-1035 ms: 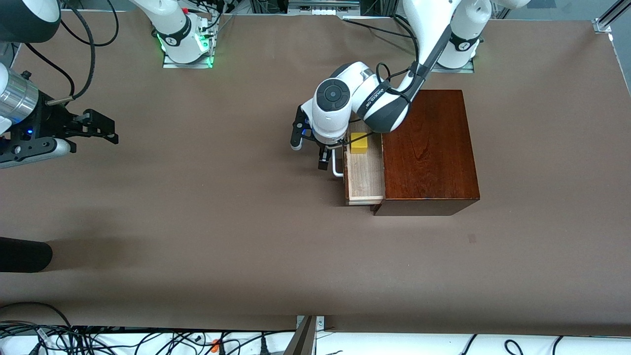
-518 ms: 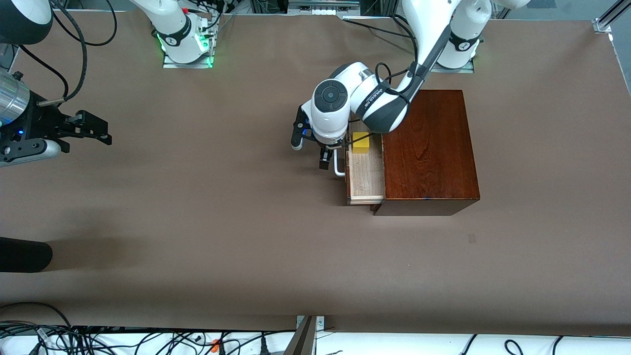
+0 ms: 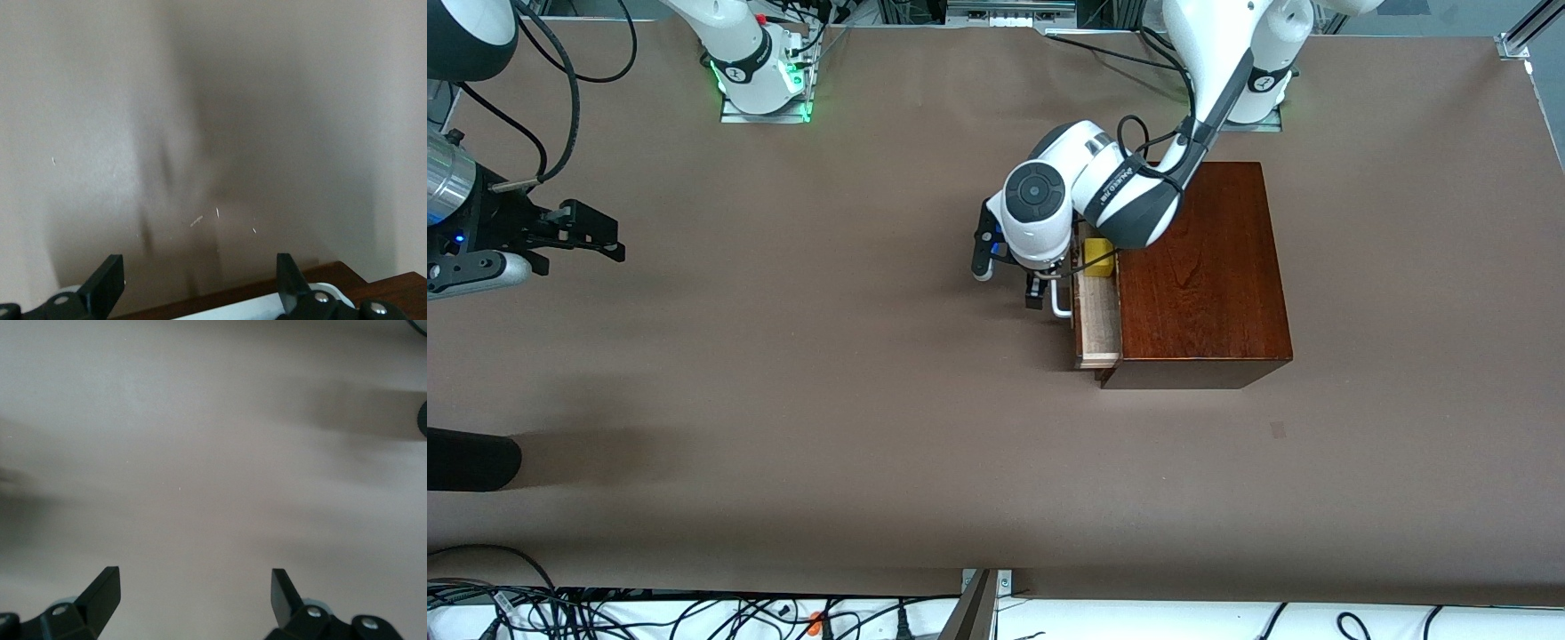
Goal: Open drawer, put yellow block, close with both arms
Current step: 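Push the drawer shut with the left gripper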
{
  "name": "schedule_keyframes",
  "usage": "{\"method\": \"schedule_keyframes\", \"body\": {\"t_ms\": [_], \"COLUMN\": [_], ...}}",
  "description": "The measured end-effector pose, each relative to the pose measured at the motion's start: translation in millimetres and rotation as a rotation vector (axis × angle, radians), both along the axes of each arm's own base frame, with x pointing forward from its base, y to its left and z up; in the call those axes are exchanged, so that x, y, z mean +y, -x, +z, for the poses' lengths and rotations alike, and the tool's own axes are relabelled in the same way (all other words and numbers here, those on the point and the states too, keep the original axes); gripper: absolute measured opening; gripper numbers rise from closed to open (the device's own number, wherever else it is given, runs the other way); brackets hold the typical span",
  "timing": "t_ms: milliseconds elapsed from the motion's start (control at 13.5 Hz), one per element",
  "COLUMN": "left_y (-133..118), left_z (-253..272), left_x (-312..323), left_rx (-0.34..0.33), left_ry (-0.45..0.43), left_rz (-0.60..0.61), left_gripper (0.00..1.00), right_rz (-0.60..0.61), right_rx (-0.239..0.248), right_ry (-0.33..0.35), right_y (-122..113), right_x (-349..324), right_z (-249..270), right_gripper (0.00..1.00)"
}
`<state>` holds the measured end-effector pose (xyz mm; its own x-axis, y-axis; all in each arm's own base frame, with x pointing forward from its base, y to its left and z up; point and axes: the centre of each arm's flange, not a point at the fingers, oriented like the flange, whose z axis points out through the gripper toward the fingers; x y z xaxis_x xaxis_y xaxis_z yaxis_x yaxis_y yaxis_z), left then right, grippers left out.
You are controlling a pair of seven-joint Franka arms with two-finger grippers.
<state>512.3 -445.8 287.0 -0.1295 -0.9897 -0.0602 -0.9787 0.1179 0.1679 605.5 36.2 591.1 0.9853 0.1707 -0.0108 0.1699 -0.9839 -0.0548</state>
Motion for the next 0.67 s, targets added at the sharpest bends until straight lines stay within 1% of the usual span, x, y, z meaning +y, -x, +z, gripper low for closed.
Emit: {"method": "schedule_keyframes", "body": {"t_ms": [296, 518, 665], "left_y": [-14.3, -24.2, -25.6], "left_z": [0.9, 6.0, 7.2], "left_x": [25.5, 40.8, 43.2], "left_rx": [0.024, 0.025, 0.024], "left_ry": [-0.033, -0.041, -0.041], "left_rz": [0.022, 0.037, 0.041], "left_gripper": [1.0, 1.0, 1.0], "right_rz": [-0.001, -0.001, -0.001], "right_rx": [0.0, 0.002, 0.003], "right_ry": [0.0, 0.0, 0.0], "right_y": [0.0, 0.2, 0.2], "right_x": [-0.4, -0.5, -0.5], "right_z": [0.0, -0.3, -0.3], "right_gripper": [1.0, 1.0, 1.0]}}
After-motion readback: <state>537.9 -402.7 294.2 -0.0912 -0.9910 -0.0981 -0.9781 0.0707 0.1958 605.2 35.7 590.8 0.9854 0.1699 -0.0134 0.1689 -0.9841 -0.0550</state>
